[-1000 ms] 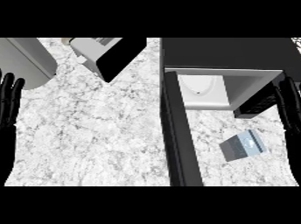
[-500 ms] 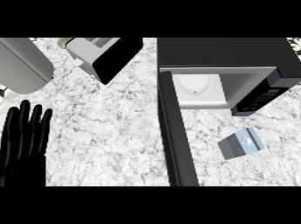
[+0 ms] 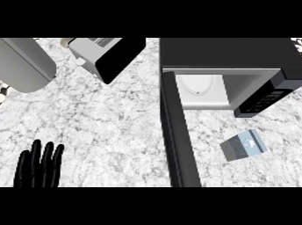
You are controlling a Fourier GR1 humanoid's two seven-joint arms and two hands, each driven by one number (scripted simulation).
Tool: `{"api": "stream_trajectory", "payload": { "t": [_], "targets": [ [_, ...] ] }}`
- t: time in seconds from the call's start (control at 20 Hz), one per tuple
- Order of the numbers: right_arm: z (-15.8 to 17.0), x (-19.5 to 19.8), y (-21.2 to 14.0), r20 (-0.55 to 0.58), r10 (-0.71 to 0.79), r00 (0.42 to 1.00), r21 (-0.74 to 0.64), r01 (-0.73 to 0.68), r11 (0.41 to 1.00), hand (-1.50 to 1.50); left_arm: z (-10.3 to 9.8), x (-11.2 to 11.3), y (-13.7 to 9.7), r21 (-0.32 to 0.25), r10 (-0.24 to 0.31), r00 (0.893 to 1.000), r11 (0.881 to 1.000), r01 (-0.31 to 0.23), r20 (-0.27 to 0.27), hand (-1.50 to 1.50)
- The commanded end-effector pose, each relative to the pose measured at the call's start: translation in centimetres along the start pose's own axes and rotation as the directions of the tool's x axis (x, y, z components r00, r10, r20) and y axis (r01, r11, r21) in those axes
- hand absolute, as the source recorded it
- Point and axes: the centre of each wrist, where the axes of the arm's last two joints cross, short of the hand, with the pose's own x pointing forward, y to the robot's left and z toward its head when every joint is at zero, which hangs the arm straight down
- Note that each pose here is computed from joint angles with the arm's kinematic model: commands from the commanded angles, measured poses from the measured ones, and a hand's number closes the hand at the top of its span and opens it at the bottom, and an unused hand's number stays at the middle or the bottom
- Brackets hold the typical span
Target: Pick up the milk, place it into the microwave and close the microwave
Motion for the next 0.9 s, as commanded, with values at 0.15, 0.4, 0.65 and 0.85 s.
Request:
{"api": "stream_trajectory", "payload": {
  "t": [0.15,0.4,0.65,0.85],
  "targets": [
    [0.4,-3.4,-1.1,-0.048,-0.02,0.999,-0.023,0.019,1.0,-1.5,2.4,-0.1,-1.0,0.0,0.011,1.0,1.0,-0.011,0.003,-1.5],
    [0.8,-5.9,-1.4,-0.067,-0.051,0.996,-0.019,0.049,0.999,-1.5,4.1,-1.8,0.0,0.004,0.006,1.0,1.0,-0.006,0.003,-1.5],
    [-0.2,-9.9,-0.8,-0.093,-0.003,0.996,-0.076,-0.004,0.997,-1.5,5.6,-1.8,-0.6,0.013,0.006,1.0,1.0,-0.007,0.014,-1.5],
    [0.2,-13.4,1.2,-0.109,-0.002,0.994,-0.153,-0.014,0.988,-1.5,6.6,-1.4,0.7,-0.009,0.021,1.0,1.0,-0.021,0.003,-1.5]
  ]
}}
